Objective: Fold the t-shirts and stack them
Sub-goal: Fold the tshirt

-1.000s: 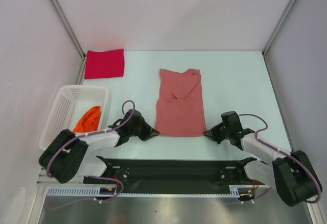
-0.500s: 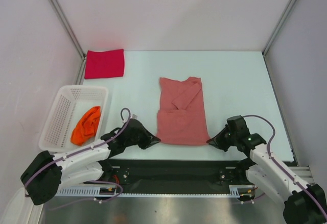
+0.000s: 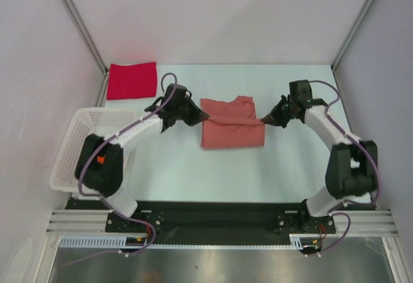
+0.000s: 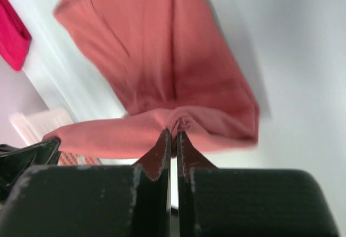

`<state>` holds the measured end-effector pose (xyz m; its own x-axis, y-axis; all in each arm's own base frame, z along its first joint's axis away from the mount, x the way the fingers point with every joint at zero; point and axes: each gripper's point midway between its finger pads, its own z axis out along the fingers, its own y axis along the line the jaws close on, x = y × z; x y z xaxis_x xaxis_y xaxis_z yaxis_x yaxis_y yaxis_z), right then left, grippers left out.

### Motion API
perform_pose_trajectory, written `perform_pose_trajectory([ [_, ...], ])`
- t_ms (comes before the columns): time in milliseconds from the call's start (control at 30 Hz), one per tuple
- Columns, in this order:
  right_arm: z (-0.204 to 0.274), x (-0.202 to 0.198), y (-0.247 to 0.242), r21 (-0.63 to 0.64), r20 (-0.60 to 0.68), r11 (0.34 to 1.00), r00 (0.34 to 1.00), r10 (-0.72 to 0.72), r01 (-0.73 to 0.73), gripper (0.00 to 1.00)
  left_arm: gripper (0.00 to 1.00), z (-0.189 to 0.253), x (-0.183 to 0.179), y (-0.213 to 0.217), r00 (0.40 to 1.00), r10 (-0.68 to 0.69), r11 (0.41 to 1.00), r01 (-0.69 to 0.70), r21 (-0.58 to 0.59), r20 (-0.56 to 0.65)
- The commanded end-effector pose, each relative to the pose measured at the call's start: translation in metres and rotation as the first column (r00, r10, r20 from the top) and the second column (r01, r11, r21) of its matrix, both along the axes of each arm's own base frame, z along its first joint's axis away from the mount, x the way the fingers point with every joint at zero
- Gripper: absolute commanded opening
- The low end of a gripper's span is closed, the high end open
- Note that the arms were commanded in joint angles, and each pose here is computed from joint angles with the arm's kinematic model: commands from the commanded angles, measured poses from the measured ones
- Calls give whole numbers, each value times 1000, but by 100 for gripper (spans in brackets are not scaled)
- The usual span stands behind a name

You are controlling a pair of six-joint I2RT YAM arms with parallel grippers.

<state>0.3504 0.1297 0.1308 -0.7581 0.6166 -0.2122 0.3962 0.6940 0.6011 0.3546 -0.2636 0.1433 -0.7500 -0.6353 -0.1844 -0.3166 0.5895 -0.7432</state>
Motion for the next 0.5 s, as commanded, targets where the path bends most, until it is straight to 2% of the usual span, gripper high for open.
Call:
perform_pose_trajectory([
  [0, 10, 55, 8, 32, 62, 994, 993, 101, -103, 0, 0, 9, 41, -4, 995, -93, 995, 93, 28, 31],
  [67, -12, 77, 11, 41, 15, 992, 993, 119, -120, 0, 0, 14, 67, 0, 996, -77, 997, 75, 23, 50],
  [100, 6, 99, 14, 40, 68, 991, 990, 126, -129, 0, 0, 0, 76, 2, 998, -66, 997, 65, 29, 21],
  [167, -9, 118, 15, 46, 39, 990, 991, 128, -130, 0, 0, 2, 95, 9, 999, -38, 999, 38, 17, 28],
  [200, 4, 133, 17, 58, 78, 989, 988, 133, -138, 0, 0, -12, 101, 11, 999, -32, 999, 32, 20, -1],
  [267, -11, 146, 18, 81, 44, 987, 990, 135, -138, 0, 0, -12, 116, 15, 1000, -17, 1000, 17, -10, -6],
  [333, -5, 159, 22, 119, 66, 981, 987, 143, -150, 0, 0, -26, 126, 17, 999, -7, 1000, 7, -17, -31],
  [467, -13, 175, 28, 172, 61, 972, 987, 150, -159, 0, 1, -27, 152, 20, 1000, 6, 999, -7, -46, -20],
])
